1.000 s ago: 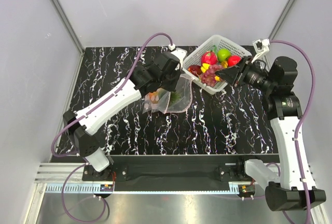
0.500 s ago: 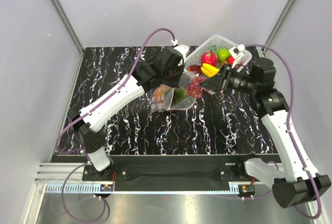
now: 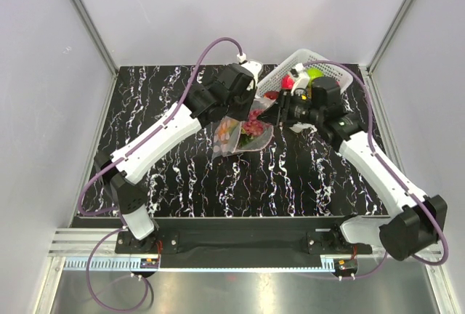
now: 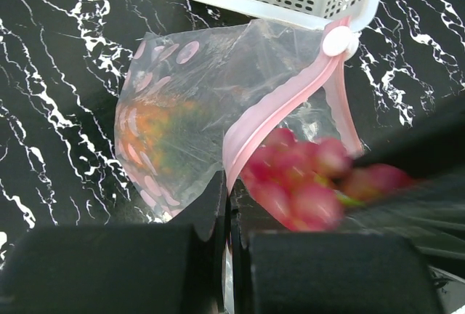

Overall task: Place the food in the zip-top bag and seal the zipper
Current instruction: Place the fake fruit in the zipper food storage bag.

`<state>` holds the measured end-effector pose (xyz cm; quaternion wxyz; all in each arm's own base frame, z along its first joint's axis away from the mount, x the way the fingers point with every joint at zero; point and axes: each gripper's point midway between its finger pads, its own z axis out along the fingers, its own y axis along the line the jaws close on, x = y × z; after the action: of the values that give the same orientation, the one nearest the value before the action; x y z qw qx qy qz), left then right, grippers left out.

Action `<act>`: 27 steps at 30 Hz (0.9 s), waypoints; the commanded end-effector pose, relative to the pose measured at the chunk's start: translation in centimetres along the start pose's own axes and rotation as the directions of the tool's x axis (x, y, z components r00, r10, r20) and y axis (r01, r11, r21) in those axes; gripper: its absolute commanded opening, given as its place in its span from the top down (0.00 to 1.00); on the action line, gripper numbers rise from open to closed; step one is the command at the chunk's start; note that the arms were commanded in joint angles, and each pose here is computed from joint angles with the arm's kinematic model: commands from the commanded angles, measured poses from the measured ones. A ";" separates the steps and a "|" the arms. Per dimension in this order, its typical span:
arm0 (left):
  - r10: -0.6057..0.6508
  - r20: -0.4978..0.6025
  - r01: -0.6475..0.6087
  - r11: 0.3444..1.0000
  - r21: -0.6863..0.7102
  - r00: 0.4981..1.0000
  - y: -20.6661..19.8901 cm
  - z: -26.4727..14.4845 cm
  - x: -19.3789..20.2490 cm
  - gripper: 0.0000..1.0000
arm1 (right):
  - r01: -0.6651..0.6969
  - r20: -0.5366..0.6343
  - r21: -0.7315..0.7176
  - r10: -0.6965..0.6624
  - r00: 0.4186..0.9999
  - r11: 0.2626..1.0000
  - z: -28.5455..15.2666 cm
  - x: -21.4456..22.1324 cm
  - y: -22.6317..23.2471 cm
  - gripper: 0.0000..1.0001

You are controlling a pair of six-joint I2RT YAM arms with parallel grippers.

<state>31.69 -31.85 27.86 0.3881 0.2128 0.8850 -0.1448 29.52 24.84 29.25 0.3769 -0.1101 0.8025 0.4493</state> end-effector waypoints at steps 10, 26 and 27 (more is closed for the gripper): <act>-0.004 0.041 0.003 0.999 0.040 0.999 0.2 -1.5 -1.6 1.00 | 0.147 0.211 0.506 -0.287 0.934 0.850 1.6 -5.1 -5.4 0.82; -0.002 0.048 -0.002 0.998 0.070 0.999 -0.1 -1.3 -2.1 1.00 | 0.219 0.298 0.430 -0.367 0.881 0.876 3.4 -7.2 -3.8 0.81; -0.002 0.051 -0.002 0.997 0.071 0.999 0.0 -1.4 -2.2 1.00 | 0.225 0.315 0.410 -0.369 0.874 0.884 3.6 -7.4 -3.3 0.81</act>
<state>31.77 -31.39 27.57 0.3735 0.2195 0.8879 -0.1550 37.24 23.05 27.96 0.5553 -0.0613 0.8033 0.2066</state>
